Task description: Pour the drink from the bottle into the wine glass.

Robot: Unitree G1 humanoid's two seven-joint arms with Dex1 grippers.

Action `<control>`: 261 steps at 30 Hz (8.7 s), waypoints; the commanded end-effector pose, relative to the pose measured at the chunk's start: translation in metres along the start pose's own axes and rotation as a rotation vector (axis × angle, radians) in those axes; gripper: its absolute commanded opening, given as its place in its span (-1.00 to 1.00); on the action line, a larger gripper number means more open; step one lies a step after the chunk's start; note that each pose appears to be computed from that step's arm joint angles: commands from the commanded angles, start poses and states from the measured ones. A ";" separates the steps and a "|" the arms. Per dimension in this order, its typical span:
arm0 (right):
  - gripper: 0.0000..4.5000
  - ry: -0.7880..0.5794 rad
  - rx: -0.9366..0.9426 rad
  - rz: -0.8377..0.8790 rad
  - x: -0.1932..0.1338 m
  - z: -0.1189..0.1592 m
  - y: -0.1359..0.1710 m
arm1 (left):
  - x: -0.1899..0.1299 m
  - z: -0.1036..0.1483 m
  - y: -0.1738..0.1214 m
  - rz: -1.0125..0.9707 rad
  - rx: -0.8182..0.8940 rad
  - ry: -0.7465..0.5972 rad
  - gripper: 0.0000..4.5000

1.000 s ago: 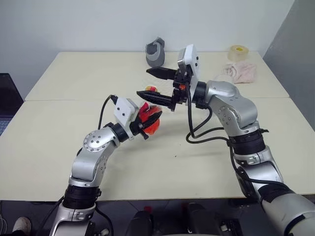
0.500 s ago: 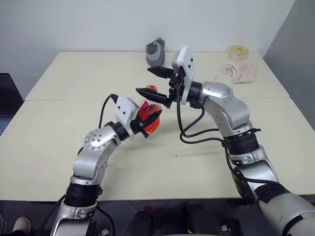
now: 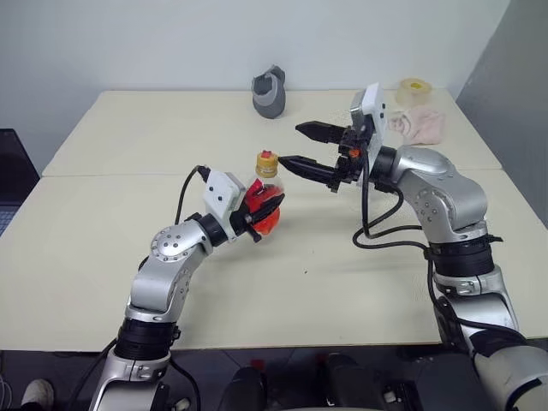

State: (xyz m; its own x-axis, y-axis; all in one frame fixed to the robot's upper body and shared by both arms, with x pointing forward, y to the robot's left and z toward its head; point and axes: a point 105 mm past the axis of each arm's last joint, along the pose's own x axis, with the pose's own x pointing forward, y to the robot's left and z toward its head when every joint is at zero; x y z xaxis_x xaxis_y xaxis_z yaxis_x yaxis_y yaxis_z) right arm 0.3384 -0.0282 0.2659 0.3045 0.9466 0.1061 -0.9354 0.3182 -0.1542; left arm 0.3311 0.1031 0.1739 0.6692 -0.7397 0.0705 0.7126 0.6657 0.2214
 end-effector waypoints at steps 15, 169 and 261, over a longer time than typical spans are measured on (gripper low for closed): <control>0.95 -0.103 -0.022 0.049 0.040 0.016 0.013 | 0.002 0.024 0.001 -0.020 0.030 -0.079 -0.58; 1.00 0.140 0.022 -1.027 -0.128 -0.150 -0.088 | -0.109 -0.006 -0.039 -0.106 -0.228 0.189 1.00; 0.76 0.016 -0.042 -0.082 -0.033 -0.057 0.070 | -0.115 -0.039 0.109 0.816 -0.007 0.048 1.00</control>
State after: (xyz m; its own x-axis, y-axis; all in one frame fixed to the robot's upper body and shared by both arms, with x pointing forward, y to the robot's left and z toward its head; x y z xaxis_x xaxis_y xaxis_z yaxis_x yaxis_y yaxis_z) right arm 0.2743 -0.0359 0.1817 0.3913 0.9181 0.0633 -0.9078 0.3964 -0.1373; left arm 0.3373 0.2653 0.1371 0.9940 -0.0102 0.1087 0.0010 0.9964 0.0843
